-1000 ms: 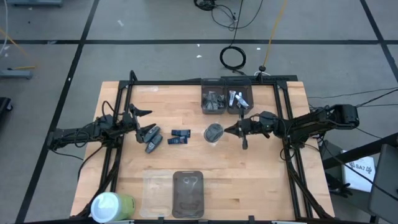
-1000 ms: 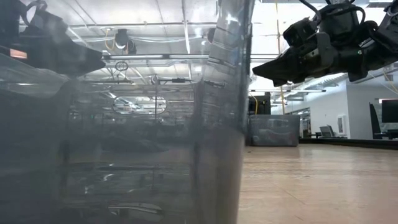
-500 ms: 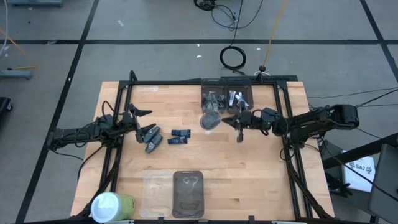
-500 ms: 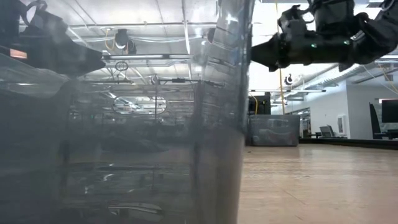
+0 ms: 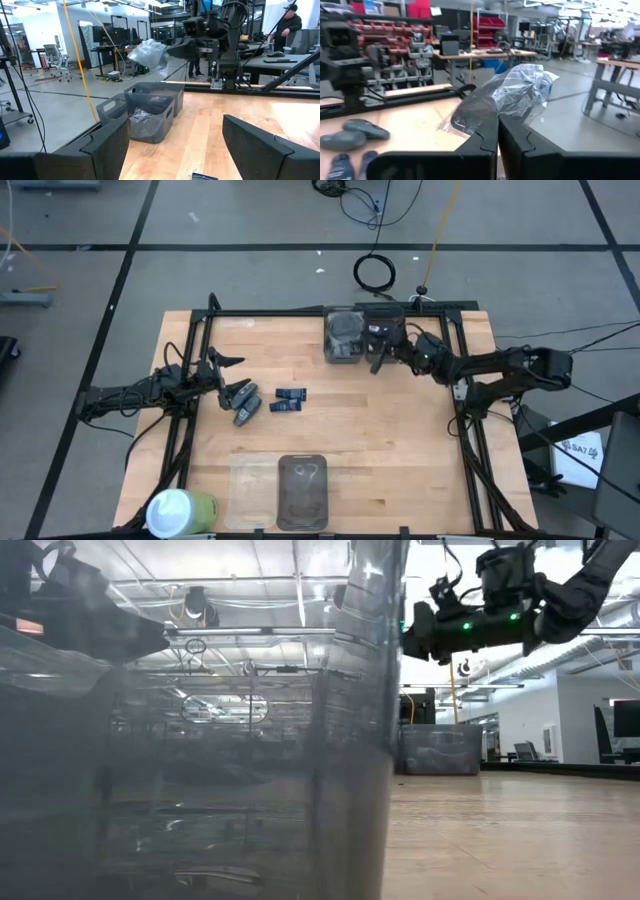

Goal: Pick & Place Travel size toiletries
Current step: Put the black hairbrush into the top left black bin

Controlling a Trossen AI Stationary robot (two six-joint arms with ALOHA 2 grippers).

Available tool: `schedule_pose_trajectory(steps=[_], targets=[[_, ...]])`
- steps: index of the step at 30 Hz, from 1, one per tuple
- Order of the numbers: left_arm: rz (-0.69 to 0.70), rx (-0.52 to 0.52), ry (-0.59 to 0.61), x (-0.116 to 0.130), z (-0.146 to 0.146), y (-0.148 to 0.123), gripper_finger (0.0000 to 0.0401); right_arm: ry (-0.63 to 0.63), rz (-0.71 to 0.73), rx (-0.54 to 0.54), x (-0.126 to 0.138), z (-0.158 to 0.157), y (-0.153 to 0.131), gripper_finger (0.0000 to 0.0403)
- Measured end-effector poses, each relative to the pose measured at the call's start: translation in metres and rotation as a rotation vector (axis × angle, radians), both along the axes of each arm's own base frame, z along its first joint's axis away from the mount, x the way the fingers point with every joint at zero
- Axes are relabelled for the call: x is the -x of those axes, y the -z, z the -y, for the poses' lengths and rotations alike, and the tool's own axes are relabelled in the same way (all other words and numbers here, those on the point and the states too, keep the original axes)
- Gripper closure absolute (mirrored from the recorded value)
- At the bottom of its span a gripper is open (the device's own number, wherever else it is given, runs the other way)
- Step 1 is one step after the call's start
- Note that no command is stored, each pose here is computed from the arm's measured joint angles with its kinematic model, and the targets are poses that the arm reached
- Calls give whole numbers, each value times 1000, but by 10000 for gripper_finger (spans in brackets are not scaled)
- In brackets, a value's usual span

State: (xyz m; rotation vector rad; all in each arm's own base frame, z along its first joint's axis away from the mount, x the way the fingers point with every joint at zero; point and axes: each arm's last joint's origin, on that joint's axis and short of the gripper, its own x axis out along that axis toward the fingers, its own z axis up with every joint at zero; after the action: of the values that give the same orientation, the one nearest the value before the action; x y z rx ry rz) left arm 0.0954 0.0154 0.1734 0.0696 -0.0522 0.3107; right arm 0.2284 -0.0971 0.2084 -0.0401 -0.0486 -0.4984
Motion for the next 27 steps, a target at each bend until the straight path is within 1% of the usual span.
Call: schedule_pose_trajectory(steps=[8, 15, 27], targets=[[0, 0, 0, 0, 0, 0, 91, 74, -94, -50, -13, 28, 23, 403], [0, 0, 0, 0, 0, 0, 91, 100, -182, -102, -18, 38, 49, 403], [0, 0, 0, 0, 0, 0, 91, 99, -193, -114, -19, 39, 53, 403]])
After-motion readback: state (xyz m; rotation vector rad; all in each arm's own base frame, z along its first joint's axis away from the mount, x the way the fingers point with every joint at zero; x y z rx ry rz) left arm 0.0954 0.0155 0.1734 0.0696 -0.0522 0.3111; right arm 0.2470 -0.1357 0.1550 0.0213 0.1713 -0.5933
